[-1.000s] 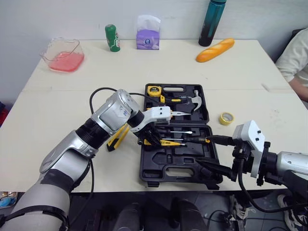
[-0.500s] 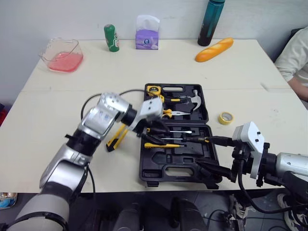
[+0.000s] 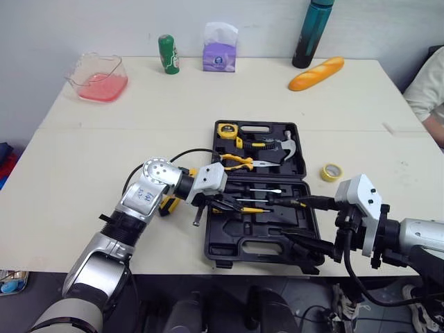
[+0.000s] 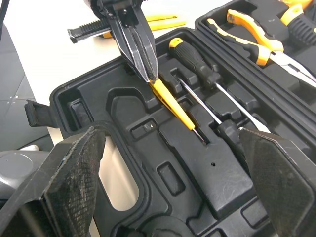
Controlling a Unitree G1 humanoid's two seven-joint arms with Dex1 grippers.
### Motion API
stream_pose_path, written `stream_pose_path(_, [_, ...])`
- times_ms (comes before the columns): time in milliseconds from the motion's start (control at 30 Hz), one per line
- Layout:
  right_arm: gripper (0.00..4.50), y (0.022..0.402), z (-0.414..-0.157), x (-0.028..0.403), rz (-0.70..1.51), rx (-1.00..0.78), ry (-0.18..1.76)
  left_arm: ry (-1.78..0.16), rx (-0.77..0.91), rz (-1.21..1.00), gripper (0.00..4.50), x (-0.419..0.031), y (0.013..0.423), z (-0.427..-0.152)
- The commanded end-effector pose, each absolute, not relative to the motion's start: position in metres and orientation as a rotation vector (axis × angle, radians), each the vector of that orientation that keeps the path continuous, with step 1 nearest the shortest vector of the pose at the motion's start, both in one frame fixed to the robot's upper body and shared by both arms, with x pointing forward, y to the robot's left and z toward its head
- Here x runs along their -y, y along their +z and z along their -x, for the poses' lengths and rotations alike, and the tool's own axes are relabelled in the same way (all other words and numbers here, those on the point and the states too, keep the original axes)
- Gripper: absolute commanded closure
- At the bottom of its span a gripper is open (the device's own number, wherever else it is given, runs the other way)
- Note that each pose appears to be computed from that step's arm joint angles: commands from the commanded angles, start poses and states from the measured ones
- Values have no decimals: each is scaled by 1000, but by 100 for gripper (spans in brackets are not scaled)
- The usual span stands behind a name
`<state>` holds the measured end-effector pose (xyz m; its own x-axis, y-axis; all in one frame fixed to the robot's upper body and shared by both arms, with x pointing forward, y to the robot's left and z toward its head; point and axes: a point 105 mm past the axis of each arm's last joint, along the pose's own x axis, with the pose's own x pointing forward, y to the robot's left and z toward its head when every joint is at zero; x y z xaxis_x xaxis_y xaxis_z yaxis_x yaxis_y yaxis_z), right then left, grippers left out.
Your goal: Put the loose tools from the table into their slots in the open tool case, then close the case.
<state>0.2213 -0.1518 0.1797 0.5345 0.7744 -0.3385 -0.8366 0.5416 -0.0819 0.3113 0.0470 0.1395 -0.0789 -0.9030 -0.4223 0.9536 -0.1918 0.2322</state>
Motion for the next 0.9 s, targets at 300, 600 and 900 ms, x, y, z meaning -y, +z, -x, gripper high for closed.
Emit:
stream_pose_path(300, [0,189,-221,152,243,-244,976,-1583,-155,-716,447,-56,118,-323])
stream_pose_path(600, [0,189,-222,151,242,-248,983,-1589,-175,-683,447,-54,118,-323])
stream_pose_path(900, [0,188,-221,151,235,-254,984,-1646,-71,-657,447,-42,143,-313])
